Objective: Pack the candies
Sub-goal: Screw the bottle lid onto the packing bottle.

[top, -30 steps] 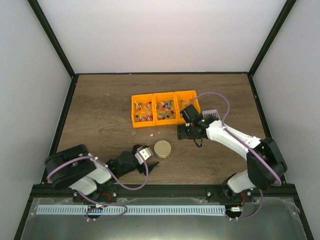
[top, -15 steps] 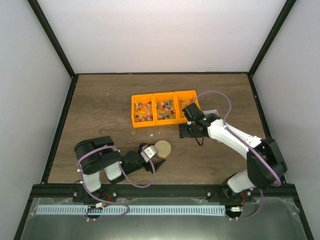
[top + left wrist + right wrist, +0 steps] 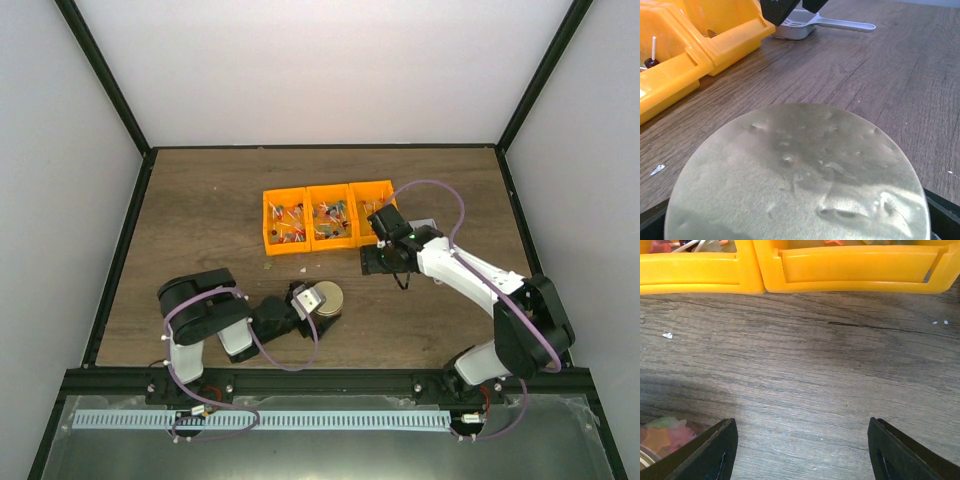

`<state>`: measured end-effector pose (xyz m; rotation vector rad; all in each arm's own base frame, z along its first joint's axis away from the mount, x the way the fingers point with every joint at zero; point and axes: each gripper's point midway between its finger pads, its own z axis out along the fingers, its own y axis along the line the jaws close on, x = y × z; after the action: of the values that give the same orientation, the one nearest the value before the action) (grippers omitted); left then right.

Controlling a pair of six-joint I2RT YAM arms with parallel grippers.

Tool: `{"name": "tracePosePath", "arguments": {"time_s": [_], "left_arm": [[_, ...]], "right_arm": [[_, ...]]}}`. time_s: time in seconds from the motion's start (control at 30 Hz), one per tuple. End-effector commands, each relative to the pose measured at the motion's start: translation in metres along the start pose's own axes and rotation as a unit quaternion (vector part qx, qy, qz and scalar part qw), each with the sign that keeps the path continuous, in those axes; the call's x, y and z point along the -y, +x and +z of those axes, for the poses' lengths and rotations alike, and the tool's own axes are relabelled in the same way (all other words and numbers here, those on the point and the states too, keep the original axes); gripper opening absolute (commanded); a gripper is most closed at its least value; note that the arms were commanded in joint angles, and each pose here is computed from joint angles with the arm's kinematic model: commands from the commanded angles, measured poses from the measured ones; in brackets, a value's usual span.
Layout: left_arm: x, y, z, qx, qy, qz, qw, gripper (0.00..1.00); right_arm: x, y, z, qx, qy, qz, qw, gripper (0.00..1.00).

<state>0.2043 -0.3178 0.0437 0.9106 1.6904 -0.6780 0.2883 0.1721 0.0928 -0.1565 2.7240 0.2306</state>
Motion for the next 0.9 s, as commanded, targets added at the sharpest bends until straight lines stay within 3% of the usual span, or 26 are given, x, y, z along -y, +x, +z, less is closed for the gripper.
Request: {"name": "tracePosePath", "arguments": {"time_s": [0.0,0.37,0.57,0.67,0.87], "left_arm": [[0.004,-0.001,0.001,0.005,0.008,0.003,1.000,1.00],[-0.003,0.010,-0.003,0.006,-0.013,-0.009,1.000,1.00],[-0.003,0.012,-0.003,0.004,-0.013,-0.008,1.000,0.96],[-0.003,0.016,-0.003,-0.002,-0.012,-0.010,1.000,0.90],[-0.005,0.017,-0.004,-0.004,-0.018,-0.013,1.000,0.89]], "right_arm": [[0.000,-0.010,-0.001,0.010,-0.001,-0.007,1.000,0.73],[-0.006,-0.015,0.003,0.007,-0.009,-0.015,1.000,0.73],[-0.007,-0.014,0.005,0.004,-0.011,-0.014,1.000,0.73],[-0.007,-0.014,0.005,0.003,-0.011,-0.013,1.000,0.73],[-0.008,-0.013,0.006,0.001,-0.014,-0.014,1.000,0.73]]}}
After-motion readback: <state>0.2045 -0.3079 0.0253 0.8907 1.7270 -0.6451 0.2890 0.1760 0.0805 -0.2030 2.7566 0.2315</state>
